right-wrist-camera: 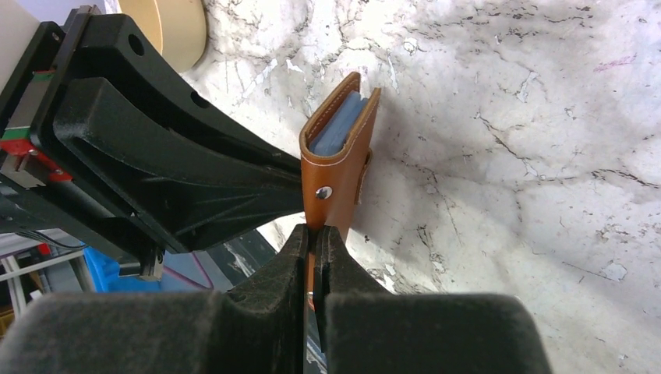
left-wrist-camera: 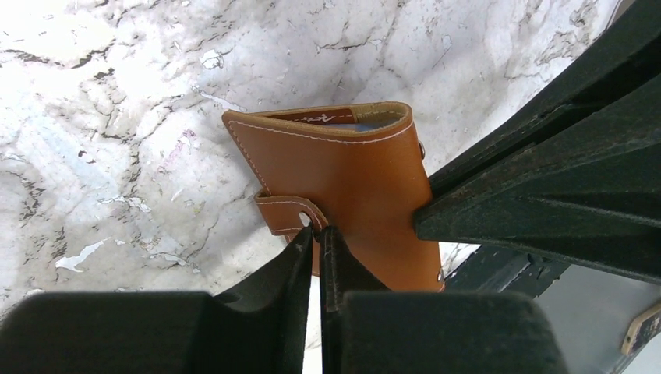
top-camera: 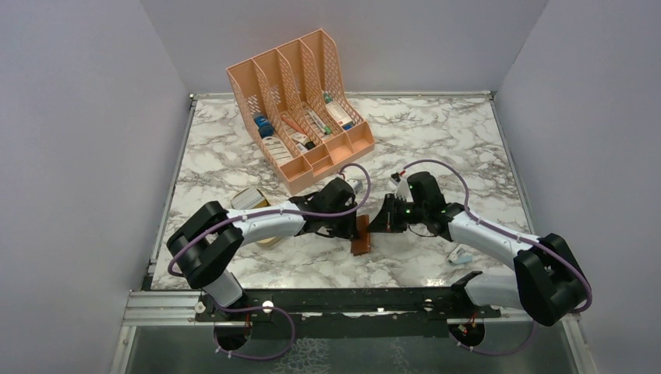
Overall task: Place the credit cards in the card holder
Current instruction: Open the card holder at the center of the board.
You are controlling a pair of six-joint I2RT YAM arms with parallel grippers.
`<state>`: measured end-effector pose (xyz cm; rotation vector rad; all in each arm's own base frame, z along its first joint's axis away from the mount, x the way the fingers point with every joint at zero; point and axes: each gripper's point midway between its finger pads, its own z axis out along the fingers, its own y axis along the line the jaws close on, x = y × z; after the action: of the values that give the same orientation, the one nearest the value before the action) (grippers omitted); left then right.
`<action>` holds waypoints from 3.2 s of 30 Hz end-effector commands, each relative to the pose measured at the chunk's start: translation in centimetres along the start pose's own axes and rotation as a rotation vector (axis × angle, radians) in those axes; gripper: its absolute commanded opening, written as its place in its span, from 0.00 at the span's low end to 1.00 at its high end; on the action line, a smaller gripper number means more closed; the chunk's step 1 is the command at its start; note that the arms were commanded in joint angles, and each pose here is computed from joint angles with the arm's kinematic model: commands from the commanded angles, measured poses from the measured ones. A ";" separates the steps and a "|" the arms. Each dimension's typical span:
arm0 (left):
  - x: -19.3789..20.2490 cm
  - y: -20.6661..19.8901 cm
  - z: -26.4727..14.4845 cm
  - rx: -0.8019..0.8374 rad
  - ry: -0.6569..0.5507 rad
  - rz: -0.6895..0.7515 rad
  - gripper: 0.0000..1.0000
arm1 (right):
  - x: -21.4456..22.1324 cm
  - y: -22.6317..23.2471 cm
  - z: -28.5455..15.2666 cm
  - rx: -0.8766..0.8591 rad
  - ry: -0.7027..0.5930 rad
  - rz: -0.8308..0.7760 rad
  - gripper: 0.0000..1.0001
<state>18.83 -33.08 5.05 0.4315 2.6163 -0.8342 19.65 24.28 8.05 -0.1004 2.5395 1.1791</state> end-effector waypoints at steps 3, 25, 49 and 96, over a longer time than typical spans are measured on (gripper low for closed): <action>-1.4 1.7 -0.6 -0.105 -0.047 0.037 0.00 | 0.4 2.2 -0.6 -0.097 0.028 -0.022 0.01; -1.9 2.7 -5.6 -0.163 -0.130 -0.024 0.00 | -0.4 -4.6 1.1 0.219 0.029 -0.065 0.06; -3.8 -1.6 -8.3 0.056 -0.266 -0.085 0.00 | 1.5 3.3 1.3 0.028 0.095 -0.090 0.53; -1.4 1.1 -7.9 -0.001 -0.245 -0.049 0.00 | -0.6 -2.0 -4.1 0.473 -0.044 -0.130 0.42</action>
<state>18.12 -26.61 8.86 0.2197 2.4961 -0.7426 19.14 18.97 5.87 -0.0679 2.7035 0.4492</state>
